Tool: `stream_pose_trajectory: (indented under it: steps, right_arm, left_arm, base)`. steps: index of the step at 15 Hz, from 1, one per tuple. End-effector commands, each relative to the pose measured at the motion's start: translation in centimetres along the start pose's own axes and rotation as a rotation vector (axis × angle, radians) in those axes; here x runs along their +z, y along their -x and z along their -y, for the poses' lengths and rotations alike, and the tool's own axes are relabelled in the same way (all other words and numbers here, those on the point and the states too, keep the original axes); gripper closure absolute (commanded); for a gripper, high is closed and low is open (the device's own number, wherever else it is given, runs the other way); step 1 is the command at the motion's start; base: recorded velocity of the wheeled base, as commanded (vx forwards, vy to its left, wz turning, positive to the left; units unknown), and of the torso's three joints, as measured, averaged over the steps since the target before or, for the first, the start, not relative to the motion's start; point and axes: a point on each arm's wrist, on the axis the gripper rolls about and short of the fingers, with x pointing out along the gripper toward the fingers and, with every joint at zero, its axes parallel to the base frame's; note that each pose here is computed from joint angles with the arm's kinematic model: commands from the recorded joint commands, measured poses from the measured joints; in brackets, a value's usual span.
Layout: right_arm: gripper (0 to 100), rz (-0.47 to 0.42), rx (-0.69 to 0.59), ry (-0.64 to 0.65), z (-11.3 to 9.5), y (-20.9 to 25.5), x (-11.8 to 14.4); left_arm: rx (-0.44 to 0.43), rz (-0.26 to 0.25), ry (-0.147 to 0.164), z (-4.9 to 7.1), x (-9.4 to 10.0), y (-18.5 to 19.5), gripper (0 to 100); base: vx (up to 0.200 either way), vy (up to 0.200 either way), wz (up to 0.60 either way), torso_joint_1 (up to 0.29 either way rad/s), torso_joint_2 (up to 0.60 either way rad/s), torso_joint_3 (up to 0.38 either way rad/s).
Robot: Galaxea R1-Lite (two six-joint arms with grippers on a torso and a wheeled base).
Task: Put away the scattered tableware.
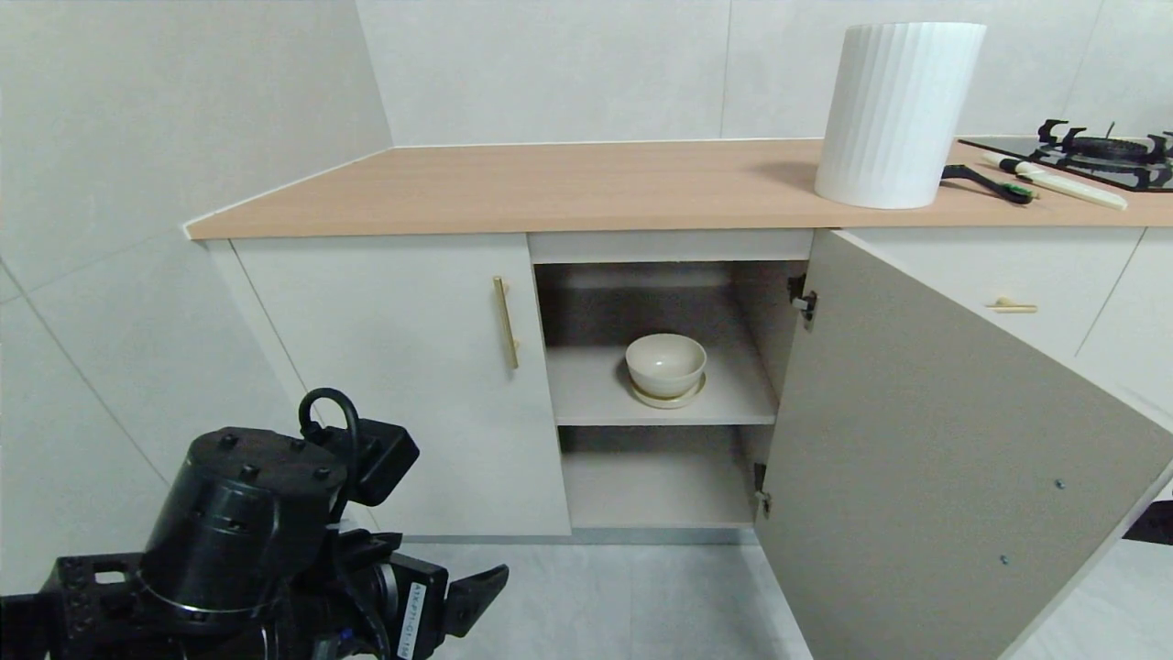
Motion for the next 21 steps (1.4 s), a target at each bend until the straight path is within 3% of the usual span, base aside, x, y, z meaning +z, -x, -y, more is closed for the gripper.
stream_pose_trajectory:
  steps: [1, 10, 21]
  right_arm:
    - [0, -0.039, 0.015, -0.019, 0.2, -1.7, 0.5]
    - [0, 0.022, 0.083, -0.031, 0.0, -2.5, 1.1]
    - [0, 0.142, 0.288, 0.05, -6.6, -3.4, 0.0]
  left_arm:
    - [0.0, 0.0, 0.0, 0.0, 0.0, 0.0, 0]
    - [0.0, 0.001, -0.001, 0.0, 0.0, 0.0, 0]
    - [-0.002, 0.002, -0.002, 0.0, 0.0, 0.1, 0]
  base:
    - [0.0, 0.0, 0.0, 0.0, 0.0, 0.0]
    - [0.0, 0.0, 0.0, 0.0, 0.0, 0.0]
    - [0.0, 0.0, 0.0, 0.0, 0.0, 0.0]
